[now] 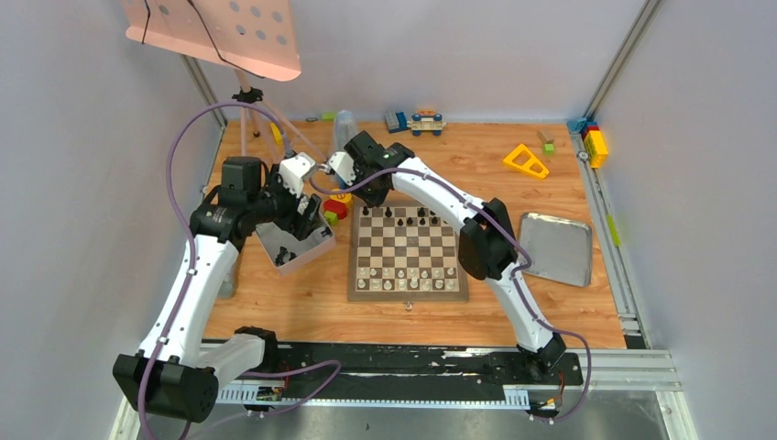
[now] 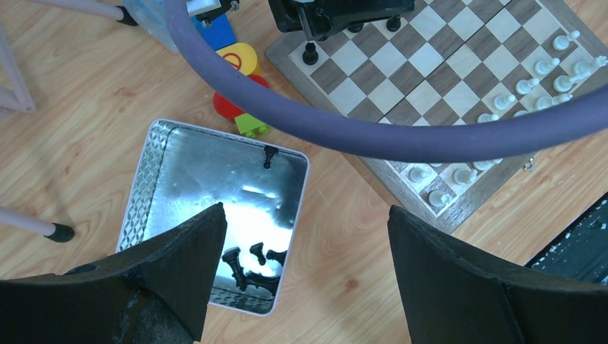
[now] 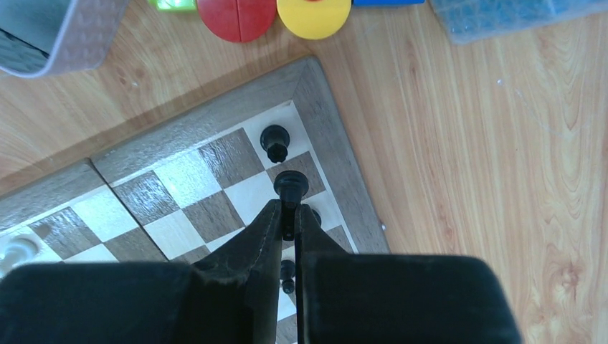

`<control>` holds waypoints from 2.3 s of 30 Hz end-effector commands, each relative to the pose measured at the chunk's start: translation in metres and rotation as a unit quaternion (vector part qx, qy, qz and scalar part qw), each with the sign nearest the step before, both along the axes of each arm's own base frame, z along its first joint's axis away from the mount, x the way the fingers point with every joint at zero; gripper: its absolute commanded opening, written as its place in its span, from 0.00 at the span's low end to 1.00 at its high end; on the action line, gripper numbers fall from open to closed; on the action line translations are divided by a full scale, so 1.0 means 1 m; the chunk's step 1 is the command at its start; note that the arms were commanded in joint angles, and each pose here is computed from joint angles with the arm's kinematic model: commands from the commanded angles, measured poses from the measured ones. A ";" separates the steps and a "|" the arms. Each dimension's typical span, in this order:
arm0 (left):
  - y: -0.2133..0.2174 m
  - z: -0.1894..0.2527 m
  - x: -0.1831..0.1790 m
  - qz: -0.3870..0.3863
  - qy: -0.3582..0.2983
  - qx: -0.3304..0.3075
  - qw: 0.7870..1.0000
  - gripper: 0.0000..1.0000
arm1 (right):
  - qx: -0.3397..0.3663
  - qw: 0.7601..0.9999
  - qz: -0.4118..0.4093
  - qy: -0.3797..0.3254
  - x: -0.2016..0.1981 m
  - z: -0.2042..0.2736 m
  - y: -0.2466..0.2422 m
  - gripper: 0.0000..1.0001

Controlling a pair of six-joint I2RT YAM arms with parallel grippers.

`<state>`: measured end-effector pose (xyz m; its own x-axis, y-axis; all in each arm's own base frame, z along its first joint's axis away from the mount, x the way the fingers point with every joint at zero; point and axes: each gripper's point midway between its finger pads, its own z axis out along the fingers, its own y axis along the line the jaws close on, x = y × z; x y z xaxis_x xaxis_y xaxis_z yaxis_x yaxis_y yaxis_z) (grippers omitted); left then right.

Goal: Set up the chess pieces on the board
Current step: Place the chess piece on the chessboard.

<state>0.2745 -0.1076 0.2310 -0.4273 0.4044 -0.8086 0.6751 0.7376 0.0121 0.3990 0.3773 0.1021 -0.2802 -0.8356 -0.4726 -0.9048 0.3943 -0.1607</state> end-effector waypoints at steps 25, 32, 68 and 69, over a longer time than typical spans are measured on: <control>-0.002 0.006 0.001 -0.011 -0.013 -0.006 1.000 0.93 | -0.064 0.998 0.016 -0.026 0.009 -0.019 -0.008 0.00; -0.002 0.006 0.002 -0.011 -0.014 -0.004 1.000 0.93 | -0.072 0.997 0.022 -0.024 0.006 -0.023 -0.008 0.00; 0.000 0.002 0.002 -0.009 -0.011 0.001 1.000 0.94 | -0.086 0.995 0.029 -0.030 0.004 -0.030 -0.006 0.24; 0.000 0.001 0.003 -0.008 -0.011 0.002 1.000 0.94 | -0.084 0.996 0.028 -0.031 0.004 -0.027 -0.005 0.25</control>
<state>0.2736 -0.1079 0.2282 -0.4252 0.4132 -0.8052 0.6836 0.7297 0.0134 0.3960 0.3658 0.0638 -0.2169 -0.9229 -0.3183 -0.9222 0.3006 -0.2432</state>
